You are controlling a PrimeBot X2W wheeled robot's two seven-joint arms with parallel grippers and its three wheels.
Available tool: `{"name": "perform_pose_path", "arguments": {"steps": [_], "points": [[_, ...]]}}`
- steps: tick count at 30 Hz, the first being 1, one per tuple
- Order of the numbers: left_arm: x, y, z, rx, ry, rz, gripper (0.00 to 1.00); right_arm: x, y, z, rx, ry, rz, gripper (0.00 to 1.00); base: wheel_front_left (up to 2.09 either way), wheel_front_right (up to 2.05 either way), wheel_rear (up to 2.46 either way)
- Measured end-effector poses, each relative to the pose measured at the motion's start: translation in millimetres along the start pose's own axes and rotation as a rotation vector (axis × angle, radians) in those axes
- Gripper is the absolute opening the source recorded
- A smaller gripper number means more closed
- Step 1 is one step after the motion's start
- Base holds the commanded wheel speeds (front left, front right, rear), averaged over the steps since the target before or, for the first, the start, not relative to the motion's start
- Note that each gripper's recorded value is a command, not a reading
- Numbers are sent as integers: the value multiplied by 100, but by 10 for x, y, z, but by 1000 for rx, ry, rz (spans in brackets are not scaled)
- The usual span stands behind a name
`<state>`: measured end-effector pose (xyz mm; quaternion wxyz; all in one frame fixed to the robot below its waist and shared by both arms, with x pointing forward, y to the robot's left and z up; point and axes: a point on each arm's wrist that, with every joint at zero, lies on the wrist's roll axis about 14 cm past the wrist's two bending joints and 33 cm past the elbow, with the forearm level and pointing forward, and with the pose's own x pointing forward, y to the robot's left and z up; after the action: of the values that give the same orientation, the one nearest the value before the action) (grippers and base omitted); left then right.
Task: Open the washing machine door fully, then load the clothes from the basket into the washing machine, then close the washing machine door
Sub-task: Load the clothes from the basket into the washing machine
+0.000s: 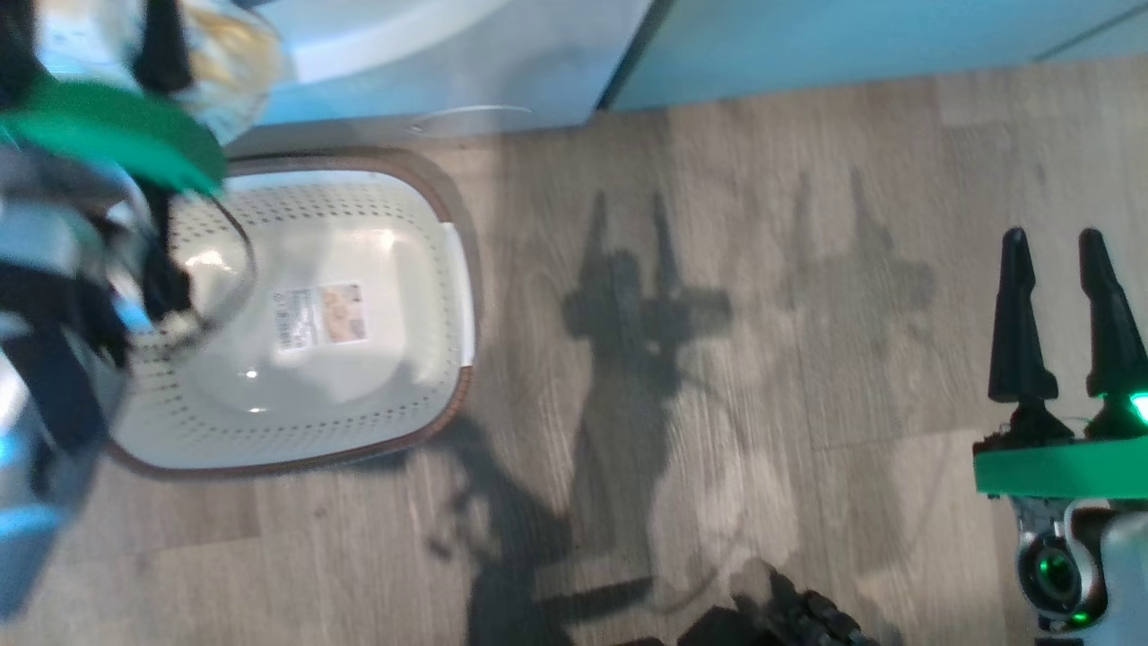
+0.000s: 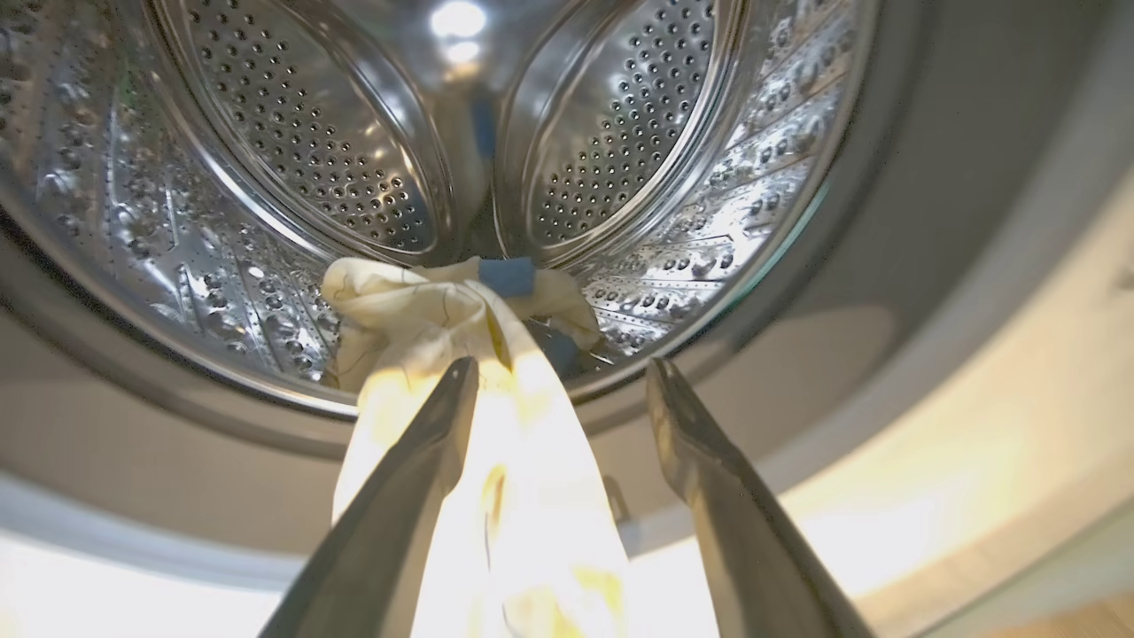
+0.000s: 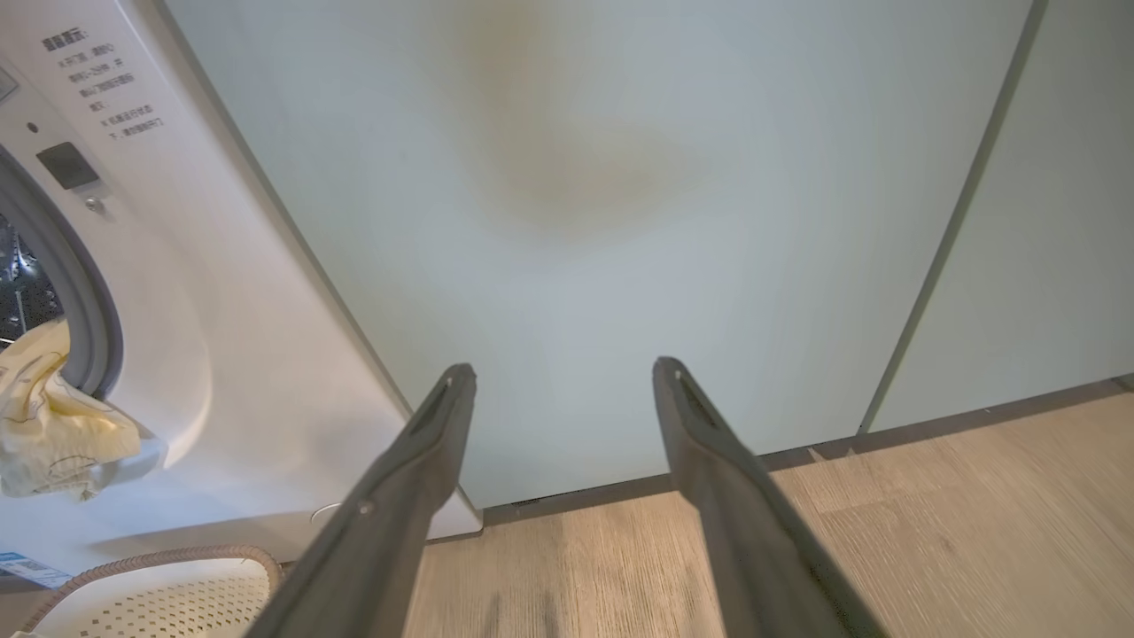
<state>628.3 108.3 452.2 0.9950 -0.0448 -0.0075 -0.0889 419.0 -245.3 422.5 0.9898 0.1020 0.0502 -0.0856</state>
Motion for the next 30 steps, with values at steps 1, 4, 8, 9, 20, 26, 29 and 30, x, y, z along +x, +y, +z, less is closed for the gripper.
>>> {"name": "perform_pose_path", "arguments": {"steps": [1, 4, 8, 9, 20, 26, 29, 30], "points": [[-94, -3, 20, 4, -5, 4, 100, 1, 22, 7, -3, -2, 7, 100, 0, 0, 0], [-375, 19, 66, 15, -5, 18, 100, 4, 59, 55, -14, -17, 20, 100, 0, 0, 0], [-711, -42, 96, 30, 11, -2, 100, -36, 77, 88, -34, -24, 28, 100, 0, 0, 0], [-782, -50, 104, 27, 16, -1, 100, -48, 83, 95, -39, -25, 30, 100, 0, 0, 0], [-1475, -71, 247, 16, 43, 30, 100, -307, 234, 150, -56, -25, 80, 100, 0, 0, 0], [-1780, -121, 319, 14, 53, 42, 100, -413, 355, 254, -53, -53, 119, 100, 0, 0, 0], [-1871, -135, 365, 15, 46, 49, 100, -459, 409, 298, -55, -65, 137, 100, 0, 0, 0], [-1901, -132, 383, 16, 43, 52, 100, -469, 425, 316, -53, -70, 142, 100, 0, 0, 0]]}}
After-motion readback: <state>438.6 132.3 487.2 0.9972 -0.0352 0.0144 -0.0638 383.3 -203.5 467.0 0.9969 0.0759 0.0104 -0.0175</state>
